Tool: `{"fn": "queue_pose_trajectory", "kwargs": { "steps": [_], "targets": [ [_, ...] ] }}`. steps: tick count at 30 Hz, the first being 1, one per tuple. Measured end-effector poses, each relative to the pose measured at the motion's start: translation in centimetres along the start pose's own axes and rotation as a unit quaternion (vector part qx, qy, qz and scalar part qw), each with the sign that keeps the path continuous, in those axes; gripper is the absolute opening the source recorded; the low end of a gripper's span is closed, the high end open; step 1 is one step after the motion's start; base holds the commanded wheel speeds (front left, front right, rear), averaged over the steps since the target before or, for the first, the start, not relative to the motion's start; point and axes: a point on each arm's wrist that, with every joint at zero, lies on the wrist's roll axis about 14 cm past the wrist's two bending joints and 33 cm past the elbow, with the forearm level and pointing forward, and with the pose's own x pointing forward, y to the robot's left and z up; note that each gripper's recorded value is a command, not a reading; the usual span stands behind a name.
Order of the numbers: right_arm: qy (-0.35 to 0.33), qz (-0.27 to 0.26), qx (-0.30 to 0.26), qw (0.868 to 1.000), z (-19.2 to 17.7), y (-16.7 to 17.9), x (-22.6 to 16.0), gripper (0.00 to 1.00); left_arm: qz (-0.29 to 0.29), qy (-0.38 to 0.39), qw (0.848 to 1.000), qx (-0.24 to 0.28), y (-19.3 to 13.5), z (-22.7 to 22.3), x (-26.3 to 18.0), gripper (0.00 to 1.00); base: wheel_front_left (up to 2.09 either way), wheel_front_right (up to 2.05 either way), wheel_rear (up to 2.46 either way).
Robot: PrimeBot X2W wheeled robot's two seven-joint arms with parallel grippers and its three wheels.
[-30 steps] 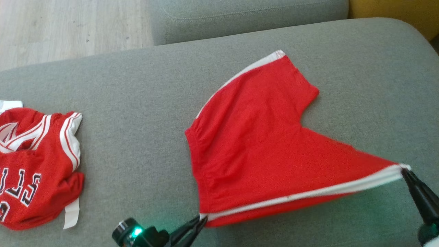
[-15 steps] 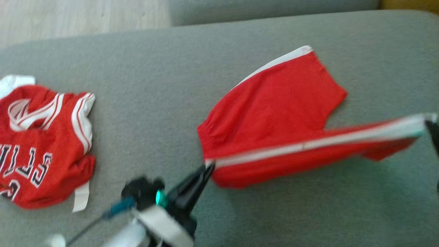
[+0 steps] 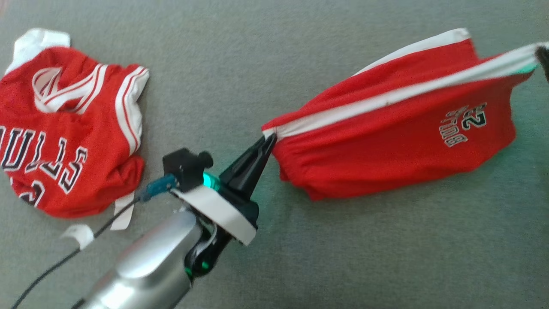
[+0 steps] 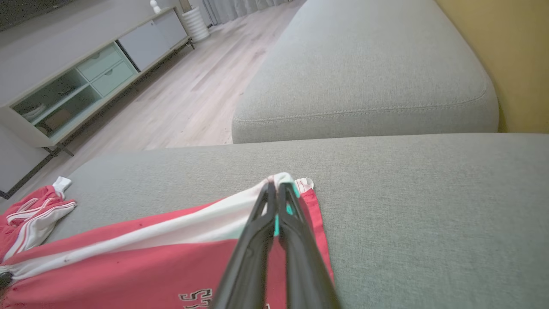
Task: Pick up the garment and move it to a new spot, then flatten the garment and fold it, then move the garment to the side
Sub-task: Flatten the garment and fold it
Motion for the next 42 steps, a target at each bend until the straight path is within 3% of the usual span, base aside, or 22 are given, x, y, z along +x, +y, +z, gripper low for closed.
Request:
{"fn": "queue_pose_trajectory", "kwargs": {
  "steps": [9, 10, 11, 12, 13, 14, 15, 16, 23, 28, 31, 34, 42],
  "targets": [
    [0.052, 0.008, -0.005, 0.999, -1.7, -0.3, 6.4, 0.0, 0.021, 0.012, 1.0, 0.007, 3.1, -0.1, 1.7, 0.0, 0.0, 0.0, 0.0],
    [0.058, 0.009, -0.006, 0.998, -2.0, -0.3, 6.9, 0.0, 0.024, 0.014, 1.0, 0.007, 3.4, -0.2, 1.8, 0.04, 0.0, 0.0, 0.0],
    [0.063, 0.01, -0.006, 0.998, -2.3, -0.3, 7.3, 0.0, 0.026, 0.018, 0.999, 0.008, 3.7, -0.4, 2.0, 0.17, 0.0, 0.0, 0.0],
    [0.067, 0.011, -0.007, 0.998, -2.6, -0.2, 7.6, 0.09, 0.029, 0.021, 0.999, 0.008, 4.0, -0.5, 2.1, 0.34, 0.0, 0.0, 0.0],
    [0.071, 0.012, -0.008, 0.997, -2.9, -0.2, 7.9, 0.4, 0.031, 0.021, 0.999, 0.007, 4.2, -0.6, 2.1, 0.71, 0.0, 0.0, 0.0],
    [0.069, 0.013, -0.007, 0.997, -2.9, -0.1, 8.2, 0.4, 0.031, 0.026, 0.999, 0.007, 4.3, -0.8, 2.2, 0.71, 0.0, 0.0, 0.0],
    [0.069, 0.013, -0.007, 0.997, -2.9, -0.1, 8.2, 0.96, 0.031, 0.026, 0.999, 0.007, 4.3, -0.8, 2.2, 0.93, 0.0, 0.0, 0.0],
    [0.063, 0.015, -0.006, 0.998, -2.8, 0.1, 8.3, 1.0, 0.032, 0.03, 0.999, 0.006, 4.4, -1.0, 2.3, 1.0, 0.0, 0.0, 0.0],
    [0.013, 0.025, 0.003, 1.0, -1.4, 1.2, 7.5, 1.0, 0.038, 0.018, 0.999, 0.019, 4.3, -0.3, 2.1, 1.0, 0.0, 0.0, 0.0],
    [0.003, 0.042, 0.008, 0.999, -3.1, 2.7, 4.4, 1.0, 0.075, -0.05, 0.993, 0.072, 4.4, 3.2, 1.0, 1.0, 0.0, 0.0, 0.0],
    [0.008, 0.027, 0.002, 1.0, -5.2, 2.2, 2.1, 1.0, 0.117, -0.071, 0.985, 0.103, 4.1, 3.1, -0.8, 1.0, 0.0, 0.0, 0.0],
    [-0.005, -0.021, -0.003, 1.0, -6.1, 0.2, 0.6, 1.0, 0.176, -0.104, 0.97, 0.128, 3.6, 3.2, -3.1, 1.0, 0.0, 0.0, 0.0],
    [0.001, -0.07, -0.048, 0.996, -6.3, -1.2, 3.4, 1.0, 0.248, -0.156, 0.942, 0.161, 2.2, 4.4, -6.7, 1.0, 0.0, 0.0, 0.0]
  ]
}}
